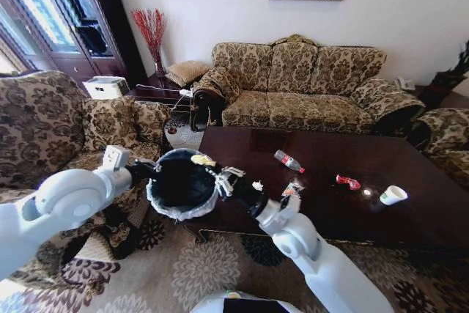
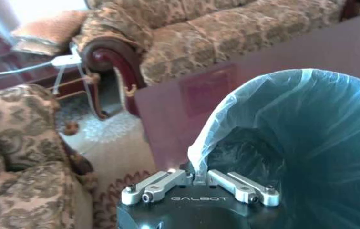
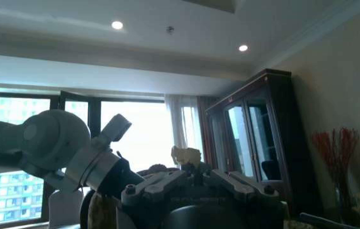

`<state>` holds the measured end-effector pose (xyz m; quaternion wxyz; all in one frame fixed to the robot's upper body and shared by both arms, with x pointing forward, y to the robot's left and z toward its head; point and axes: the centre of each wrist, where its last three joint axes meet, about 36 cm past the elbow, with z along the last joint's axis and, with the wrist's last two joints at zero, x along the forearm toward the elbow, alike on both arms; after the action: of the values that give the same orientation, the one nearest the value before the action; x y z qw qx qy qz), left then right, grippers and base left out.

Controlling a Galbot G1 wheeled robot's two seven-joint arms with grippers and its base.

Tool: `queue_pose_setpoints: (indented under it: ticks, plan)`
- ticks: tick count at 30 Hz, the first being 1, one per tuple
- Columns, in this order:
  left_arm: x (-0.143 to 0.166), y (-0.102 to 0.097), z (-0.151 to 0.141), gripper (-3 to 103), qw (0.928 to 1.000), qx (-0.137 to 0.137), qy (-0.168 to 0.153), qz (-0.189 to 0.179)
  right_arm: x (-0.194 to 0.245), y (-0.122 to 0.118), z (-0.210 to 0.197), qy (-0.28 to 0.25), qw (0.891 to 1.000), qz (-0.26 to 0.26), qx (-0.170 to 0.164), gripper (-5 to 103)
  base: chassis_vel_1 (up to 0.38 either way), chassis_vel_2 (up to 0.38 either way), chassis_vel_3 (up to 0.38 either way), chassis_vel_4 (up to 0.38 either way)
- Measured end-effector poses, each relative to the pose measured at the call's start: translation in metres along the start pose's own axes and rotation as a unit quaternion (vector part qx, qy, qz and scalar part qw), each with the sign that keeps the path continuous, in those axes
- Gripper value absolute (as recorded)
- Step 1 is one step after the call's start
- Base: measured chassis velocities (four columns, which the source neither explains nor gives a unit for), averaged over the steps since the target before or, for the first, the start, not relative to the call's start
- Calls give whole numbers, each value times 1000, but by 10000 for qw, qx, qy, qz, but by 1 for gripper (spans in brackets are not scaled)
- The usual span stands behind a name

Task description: Move to the front of the table and place the trash on the table into the trash bin.

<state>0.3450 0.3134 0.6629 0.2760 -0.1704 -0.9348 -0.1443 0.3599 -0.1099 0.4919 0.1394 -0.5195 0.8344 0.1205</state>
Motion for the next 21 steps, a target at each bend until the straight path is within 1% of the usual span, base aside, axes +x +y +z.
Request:
queue_pose_setpoints:
  ticks: [2, 3, 5, 7, 9, 10, 13, 14, 17, 19, 21]
  plan:
    - [1, -2, -1, 0, 10000, -20, 13, 35, -2, 1, 3, 36, 10000, -18, 9, 0, 0, 0, 0, 0]
    - [2, -5, -3, 0, 10000, -36, 20, 57, -5, 3, 7, 77, 10000, -38, 19, -3, 0, 0, 0, 0]
    - [3, -6, -3, 0, 10000, -40, 23, 73, -5, 4, 9, 97, 9999, -43, 23, -3, 0, 0, 0, 0]
    - [4, -8, -3, 0, 9999, -42, 37, 117, -6, 5, 12, 132, 9999, -35, 27, -1, 0, 0, 0, 0]
    - [6, -12, -2, 0, 9998, -33, 50, 186, -7, 5, 14, 152, 9999, -21, 28, 3, 0, 0, 0, 0]
    - [6, -12, -2, 0, 9998, -33, 50, 186, -7, 5, 14, 152, 9999, -21, 28, 3, 0, 0, 0, 0]
    - [7, -14, 0, 0, 9997, -12, 44, 227, -7, 4, 16, 146, 9999, -38, 34, 14, 0, 0, 0, 0]
    - [7, -14, 0, 0, 9997, -12, 44, 227, -7, 4, 16, 146, 9999, -38, 34, 14, 0, 0, 0, 0]
    - [8, -15, 0, 0, 9997, 12, 32, 240, -7, 4, 16, 130, 9999, -27, 24, 29, 0, 0, 0, 0]
    - [8, -15, 0, 0, 9997, 14, 27, 245, -7, 5, 17, 126, 9999, -26, 18, 29, 0, 0, 0, 0]
    - [9, -16, 1, 0, 9997, 22, 15, 261, -6, 7, 18, 119, 9999, -33, -3, 40, 0, 0, 0, 0]
